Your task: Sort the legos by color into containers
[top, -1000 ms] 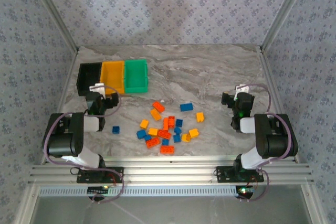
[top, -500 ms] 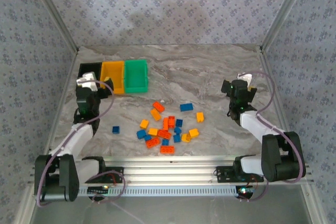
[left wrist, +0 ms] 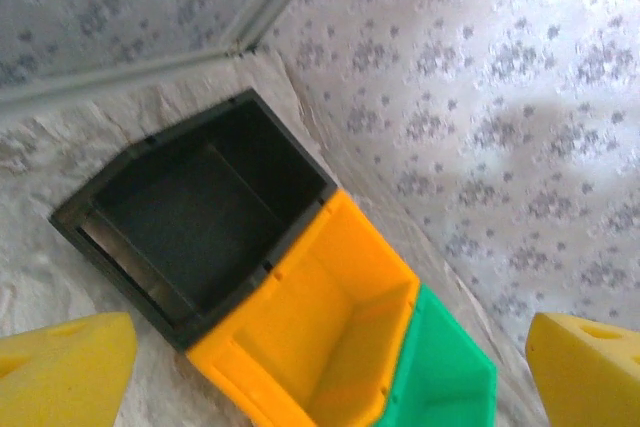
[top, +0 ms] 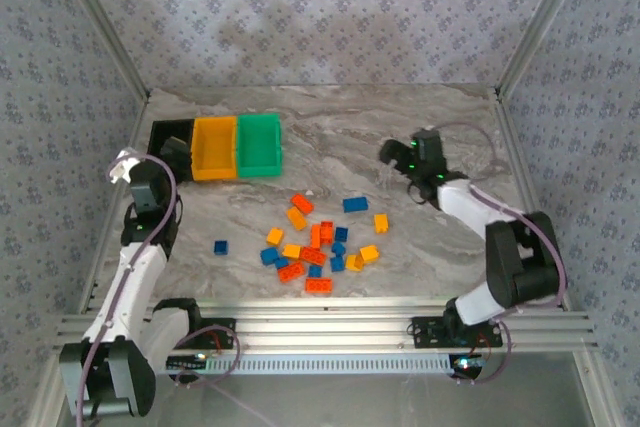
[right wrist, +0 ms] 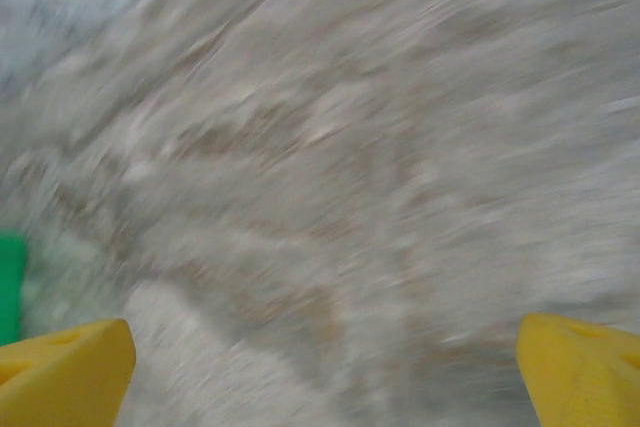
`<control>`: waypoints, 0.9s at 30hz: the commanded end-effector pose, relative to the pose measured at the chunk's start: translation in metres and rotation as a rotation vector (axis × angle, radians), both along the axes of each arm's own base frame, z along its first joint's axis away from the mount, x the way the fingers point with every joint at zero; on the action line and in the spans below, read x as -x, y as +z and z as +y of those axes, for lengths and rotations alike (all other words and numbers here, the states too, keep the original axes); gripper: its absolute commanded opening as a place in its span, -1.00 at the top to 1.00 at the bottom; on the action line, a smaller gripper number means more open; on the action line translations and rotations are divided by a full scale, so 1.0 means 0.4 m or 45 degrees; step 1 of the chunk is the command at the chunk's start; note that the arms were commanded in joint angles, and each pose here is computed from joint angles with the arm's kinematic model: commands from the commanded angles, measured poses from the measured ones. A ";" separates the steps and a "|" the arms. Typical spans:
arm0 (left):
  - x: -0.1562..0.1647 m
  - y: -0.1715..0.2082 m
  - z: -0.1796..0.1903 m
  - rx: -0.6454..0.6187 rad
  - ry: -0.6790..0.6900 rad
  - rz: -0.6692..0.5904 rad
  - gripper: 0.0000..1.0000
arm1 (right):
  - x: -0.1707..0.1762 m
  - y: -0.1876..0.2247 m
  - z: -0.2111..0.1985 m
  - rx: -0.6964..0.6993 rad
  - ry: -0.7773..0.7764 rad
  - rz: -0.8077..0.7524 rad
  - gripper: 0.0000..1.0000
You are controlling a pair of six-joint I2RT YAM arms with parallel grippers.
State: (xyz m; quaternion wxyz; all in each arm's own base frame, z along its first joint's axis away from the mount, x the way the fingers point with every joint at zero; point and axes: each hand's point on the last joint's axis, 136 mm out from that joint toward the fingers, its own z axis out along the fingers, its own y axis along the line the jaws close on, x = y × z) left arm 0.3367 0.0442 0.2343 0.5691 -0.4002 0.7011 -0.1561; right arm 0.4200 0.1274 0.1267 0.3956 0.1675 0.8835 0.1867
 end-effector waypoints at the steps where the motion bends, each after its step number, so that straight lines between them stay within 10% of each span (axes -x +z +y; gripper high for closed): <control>1: 0.014 0.015 -0.049 0.064 -0.136 0.092 -1.00 | -0.004 0.006 0.187 -0.033 0.213 0.062 -1.00; 11: 0.043 -0.021 -0.104 0.117 -0.276 0.138 -0.99 | -0.080 -0.019 0.597 -0.083 0.604 0.054 -0.76; 27: 0.043 -0.016 -0.128 0.103 -0.348 0.126 -0.99 | -0.177 -0.119 0.735 0.090 0.683 0.130 -0.13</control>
